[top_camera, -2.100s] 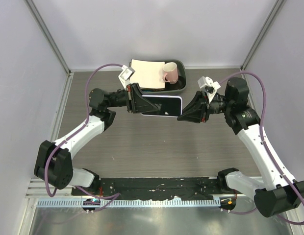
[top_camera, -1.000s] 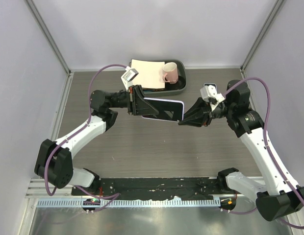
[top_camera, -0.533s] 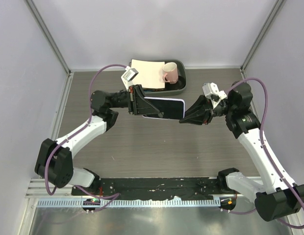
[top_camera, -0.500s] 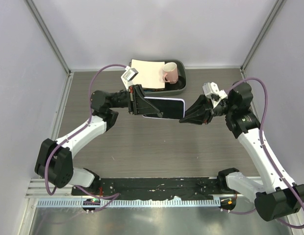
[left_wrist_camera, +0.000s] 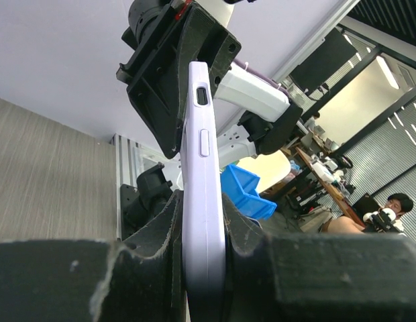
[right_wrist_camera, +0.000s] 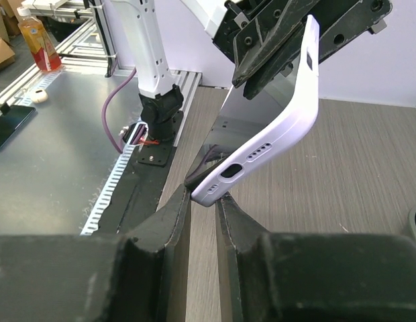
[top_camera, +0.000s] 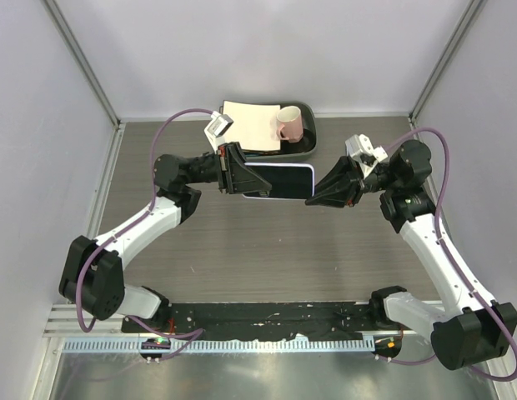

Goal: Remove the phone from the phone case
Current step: Remove the phone case from the phone.

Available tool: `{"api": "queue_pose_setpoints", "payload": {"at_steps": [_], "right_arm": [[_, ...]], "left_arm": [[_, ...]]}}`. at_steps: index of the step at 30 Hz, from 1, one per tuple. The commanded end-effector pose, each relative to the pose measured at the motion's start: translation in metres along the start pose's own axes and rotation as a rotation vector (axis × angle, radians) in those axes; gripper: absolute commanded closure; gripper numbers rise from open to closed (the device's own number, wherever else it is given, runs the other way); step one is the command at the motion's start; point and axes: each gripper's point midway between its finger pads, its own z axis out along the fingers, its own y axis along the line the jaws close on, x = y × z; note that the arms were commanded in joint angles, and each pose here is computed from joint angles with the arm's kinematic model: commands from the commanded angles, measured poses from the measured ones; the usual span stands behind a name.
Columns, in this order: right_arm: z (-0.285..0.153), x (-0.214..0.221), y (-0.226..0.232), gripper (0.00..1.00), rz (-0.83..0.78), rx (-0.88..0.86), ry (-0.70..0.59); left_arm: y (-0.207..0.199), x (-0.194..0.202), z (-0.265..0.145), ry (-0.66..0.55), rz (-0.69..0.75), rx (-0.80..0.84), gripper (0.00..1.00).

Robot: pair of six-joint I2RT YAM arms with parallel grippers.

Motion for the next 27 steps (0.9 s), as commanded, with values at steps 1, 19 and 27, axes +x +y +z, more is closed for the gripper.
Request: {"api": "queue_pose_setpoints", "payload": {"at_steps": [1,19,27], "right_arm": [[-0.008,-0.001,-0.09,0.99,-0.112,0.386,-0.034],[-0.012,0.029,-0.113,0.99,0.042,0.43,-0.079],[-0.008,0.01,-0.106,0.99,0.093,0.392,-0.146]], "left_arm": [[-0.068,0.057,0.023,0.254,-0.004,0.223,1.0],[-0.1,0.058,0.032,0.272,0.042,0.306,1.0],[-0.1,0.063,0.031,0.282,0.035,0.311,1.0]]}}
